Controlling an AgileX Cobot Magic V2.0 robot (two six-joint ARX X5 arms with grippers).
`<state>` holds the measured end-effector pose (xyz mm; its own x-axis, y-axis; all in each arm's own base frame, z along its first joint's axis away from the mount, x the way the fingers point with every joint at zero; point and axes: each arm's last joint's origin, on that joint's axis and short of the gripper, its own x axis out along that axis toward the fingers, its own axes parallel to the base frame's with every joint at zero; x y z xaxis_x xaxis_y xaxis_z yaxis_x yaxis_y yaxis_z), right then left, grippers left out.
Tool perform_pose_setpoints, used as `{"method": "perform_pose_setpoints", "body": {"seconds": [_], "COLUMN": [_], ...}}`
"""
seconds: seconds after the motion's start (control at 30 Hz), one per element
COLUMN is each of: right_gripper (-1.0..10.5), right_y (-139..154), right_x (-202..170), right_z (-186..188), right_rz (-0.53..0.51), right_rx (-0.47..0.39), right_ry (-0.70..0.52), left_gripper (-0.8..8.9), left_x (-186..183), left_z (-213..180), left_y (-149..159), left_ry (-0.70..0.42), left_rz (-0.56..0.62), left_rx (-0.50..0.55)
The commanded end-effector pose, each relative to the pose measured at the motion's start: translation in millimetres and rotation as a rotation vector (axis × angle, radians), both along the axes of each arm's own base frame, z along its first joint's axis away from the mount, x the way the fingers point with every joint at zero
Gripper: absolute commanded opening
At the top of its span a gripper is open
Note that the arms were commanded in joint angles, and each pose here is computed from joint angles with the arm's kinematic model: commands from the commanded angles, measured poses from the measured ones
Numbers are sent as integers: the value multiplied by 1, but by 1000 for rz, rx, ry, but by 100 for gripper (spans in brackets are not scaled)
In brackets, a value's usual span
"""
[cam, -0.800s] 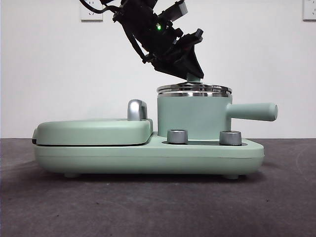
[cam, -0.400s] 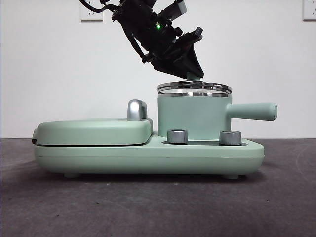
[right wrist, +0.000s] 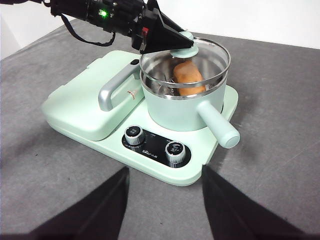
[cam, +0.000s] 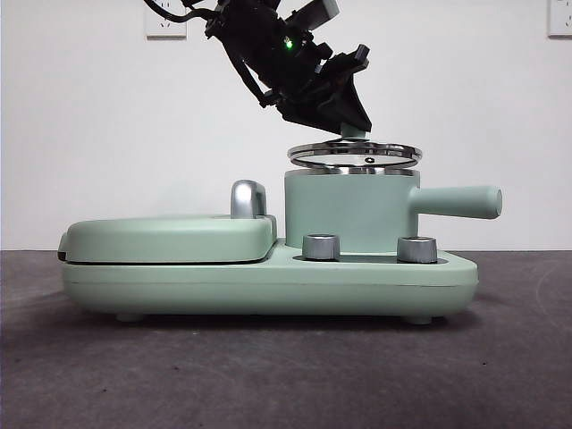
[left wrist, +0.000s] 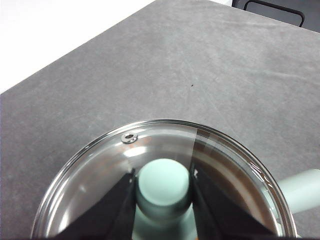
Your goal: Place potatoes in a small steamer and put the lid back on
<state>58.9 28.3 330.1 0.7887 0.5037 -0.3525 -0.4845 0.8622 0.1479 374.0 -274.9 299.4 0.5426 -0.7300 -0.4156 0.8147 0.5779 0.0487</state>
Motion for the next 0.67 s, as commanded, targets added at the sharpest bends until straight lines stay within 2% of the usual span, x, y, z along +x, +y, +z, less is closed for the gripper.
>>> {"method": "perform_pose_setpoints", "body": {"seconds": [0.03,0.67], "right_gripper": [222,222], "right_y": [0,0], "right_x": [-1,0], "right_z": [3,3], "right_rz": [5,0], "right_rx": [12,14], "right_ry": [-7,-6], "left_gripper": [10,10], "left_x": [-2,-3], "left_z": [13,-4], "left_y": [-2,-1], "left_ry": [-47,-29], "left_rz": [-10,-22], "left_rx": [-22,7]}}
